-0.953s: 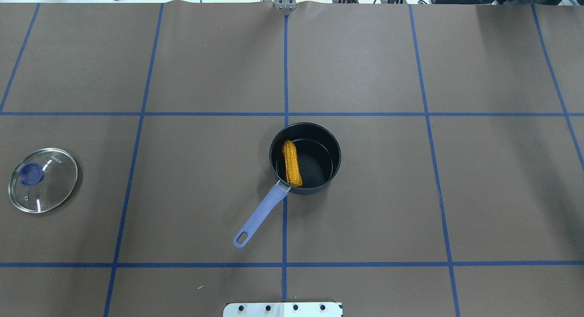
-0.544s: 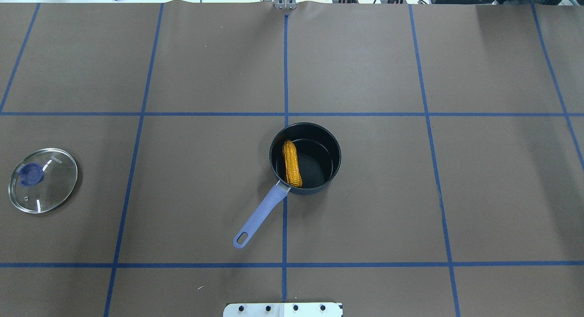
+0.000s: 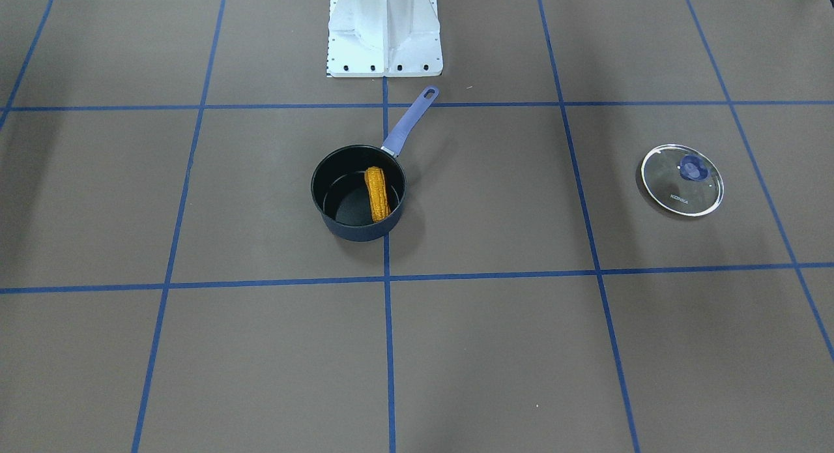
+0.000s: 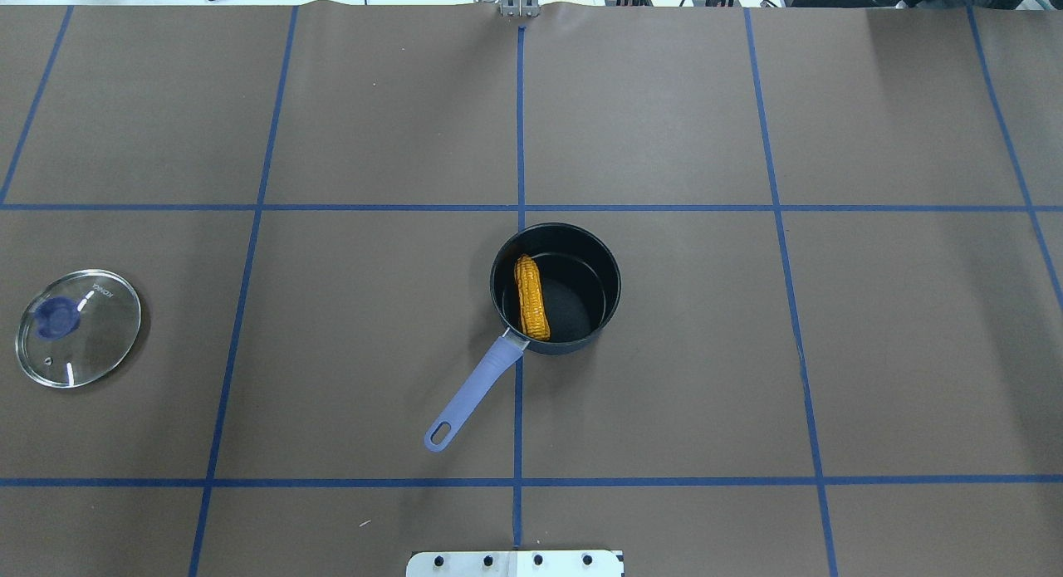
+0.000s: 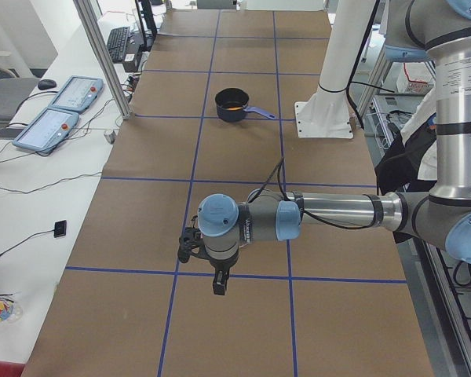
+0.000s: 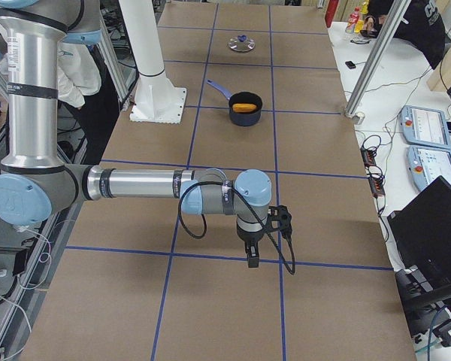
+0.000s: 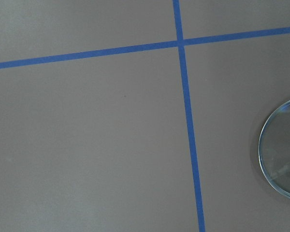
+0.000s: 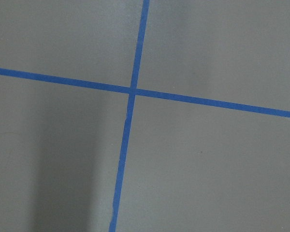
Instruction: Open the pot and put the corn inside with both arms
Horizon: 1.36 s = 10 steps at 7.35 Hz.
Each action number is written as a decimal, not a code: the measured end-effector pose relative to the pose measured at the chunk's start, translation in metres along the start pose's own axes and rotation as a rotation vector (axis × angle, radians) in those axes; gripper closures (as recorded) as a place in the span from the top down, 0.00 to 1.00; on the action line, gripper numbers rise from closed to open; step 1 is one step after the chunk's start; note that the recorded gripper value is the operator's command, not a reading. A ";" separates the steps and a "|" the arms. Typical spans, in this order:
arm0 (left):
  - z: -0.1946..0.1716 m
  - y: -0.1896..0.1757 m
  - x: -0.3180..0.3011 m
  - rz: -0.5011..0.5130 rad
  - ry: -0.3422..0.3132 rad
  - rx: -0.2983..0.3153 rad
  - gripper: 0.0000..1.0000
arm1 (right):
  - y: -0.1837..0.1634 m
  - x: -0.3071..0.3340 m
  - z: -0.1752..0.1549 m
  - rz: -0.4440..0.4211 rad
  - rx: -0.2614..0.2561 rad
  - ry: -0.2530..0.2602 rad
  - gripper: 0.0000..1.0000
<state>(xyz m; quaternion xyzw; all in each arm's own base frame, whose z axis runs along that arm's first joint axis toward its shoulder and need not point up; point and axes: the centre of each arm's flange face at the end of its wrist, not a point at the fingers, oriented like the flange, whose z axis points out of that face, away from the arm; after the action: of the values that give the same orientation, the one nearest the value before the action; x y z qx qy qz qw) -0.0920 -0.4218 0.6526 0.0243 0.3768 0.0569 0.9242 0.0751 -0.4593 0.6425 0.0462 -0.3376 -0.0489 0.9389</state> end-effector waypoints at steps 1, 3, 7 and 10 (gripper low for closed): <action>0.000 0.000 0.000 0.001 -0.001 0.000 0.98 | 0.001 0.001 0.001 0.004 -0.002 -0.001 1.00; 0.000 0.000 0.000 0.001 -0.001 0.001 0.98 | 0.002 0.001 0.002 0.009 -0.005 -0.004 1.00; 0.000 0.000 0.000 0.001 -0.001 0.001 0.98 | 0.006 0.005 0.007 0.018 -0.016 -0.006 1.00; 0.000 0.000 0.000 0.000 -0.002 0.000 0.98 | 0.008 0.006 0.009 0.020 -0.019 -0.006 1.00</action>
<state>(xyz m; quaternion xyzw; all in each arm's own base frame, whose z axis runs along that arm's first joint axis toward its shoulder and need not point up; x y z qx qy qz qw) -0.0921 -0.4218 0.6528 0.0243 0.3756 0.0570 0.9247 0.0747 -0.4529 0.6539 0.0340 -0.3406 -0.0429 0.9386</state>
